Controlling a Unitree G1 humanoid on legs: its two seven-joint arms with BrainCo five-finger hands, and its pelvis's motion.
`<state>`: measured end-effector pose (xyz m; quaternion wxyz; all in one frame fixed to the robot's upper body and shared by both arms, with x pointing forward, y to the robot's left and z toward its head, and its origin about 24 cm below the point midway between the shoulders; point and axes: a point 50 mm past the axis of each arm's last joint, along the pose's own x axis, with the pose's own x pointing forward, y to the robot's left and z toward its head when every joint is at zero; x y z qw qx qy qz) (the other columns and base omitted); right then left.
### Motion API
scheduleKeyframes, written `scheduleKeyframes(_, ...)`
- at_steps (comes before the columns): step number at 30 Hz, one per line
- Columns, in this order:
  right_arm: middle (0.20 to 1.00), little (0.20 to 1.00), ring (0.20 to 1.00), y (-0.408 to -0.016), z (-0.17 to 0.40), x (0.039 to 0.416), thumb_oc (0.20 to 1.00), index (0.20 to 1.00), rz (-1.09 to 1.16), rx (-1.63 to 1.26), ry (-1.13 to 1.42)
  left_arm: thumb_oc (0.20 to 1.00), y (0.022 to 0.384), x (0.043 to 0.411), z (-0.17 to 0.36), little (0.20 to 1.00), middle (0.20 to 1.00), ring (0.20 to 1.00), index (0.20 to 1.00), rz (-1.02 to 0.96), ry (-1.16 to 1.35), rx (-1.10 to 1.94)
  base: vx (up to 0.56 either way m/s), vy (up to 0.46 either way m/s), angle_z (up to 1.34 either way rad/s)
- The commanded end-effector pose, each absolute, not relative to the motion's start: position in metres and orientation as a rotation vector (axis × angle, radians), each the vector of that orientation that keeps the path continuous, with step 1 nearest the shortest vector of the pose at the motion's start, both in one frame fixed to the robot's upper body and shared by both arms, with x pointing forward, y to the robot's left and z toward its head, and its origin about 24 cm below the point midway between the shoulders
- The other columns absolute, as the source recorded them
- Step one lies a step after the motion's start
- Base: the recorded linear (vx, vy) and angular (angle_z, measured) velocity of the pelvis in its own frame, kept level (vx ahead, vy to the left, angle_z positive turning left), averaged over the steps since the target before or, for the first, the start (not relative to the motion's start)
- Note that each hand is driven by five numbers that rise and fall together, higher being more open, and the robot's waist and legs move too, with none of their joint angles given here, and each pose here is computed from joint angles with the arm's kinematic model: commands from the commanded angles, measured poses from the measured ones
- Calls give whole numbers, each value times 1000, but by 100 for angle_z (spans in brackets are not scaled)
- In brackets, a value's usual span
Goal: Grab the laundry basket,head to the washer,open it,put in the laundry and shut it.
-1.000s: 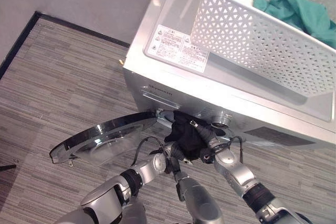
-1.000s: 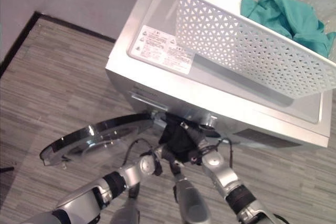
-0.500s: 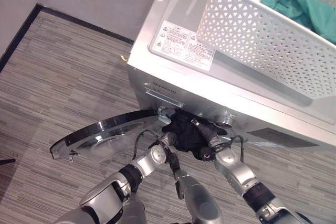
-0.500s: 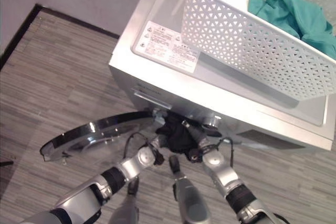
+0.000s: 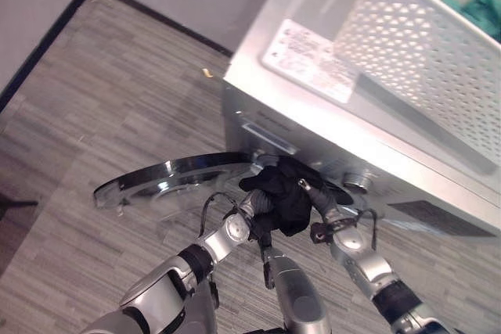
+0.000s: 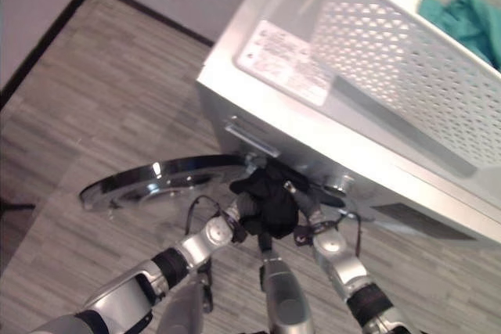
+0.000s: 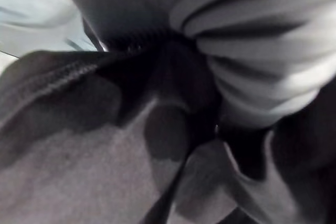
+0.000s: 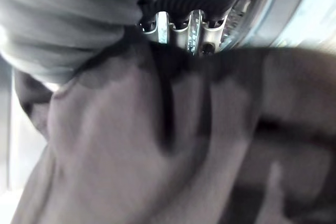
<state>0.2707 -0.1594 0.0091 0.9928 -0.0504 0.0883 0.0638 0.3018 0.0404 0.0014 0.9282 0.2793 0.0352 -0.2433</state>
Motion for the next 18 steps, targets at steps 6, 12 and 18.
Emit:
scheduleKeyframes(6,1000,1000,1000,-170,-6,257,1000,1000,87,-138,220,200,40,284,7,200,200,200,200,-522,3,405,-34,29,3)
scheduleKeyframes(12,1000,1000,1000,-198,-47,233,1000,1000,36,-373,409,200,67,272,-13,200,200,200,200,-476,100,398,-37,26,4)
scheduleKeyframes(18,1000,1000,1000,-235,-97,187,1000,1000,-39,-662,703,200,75,268,-16,200,200,200,200,-479,109,399,-13,29,13)
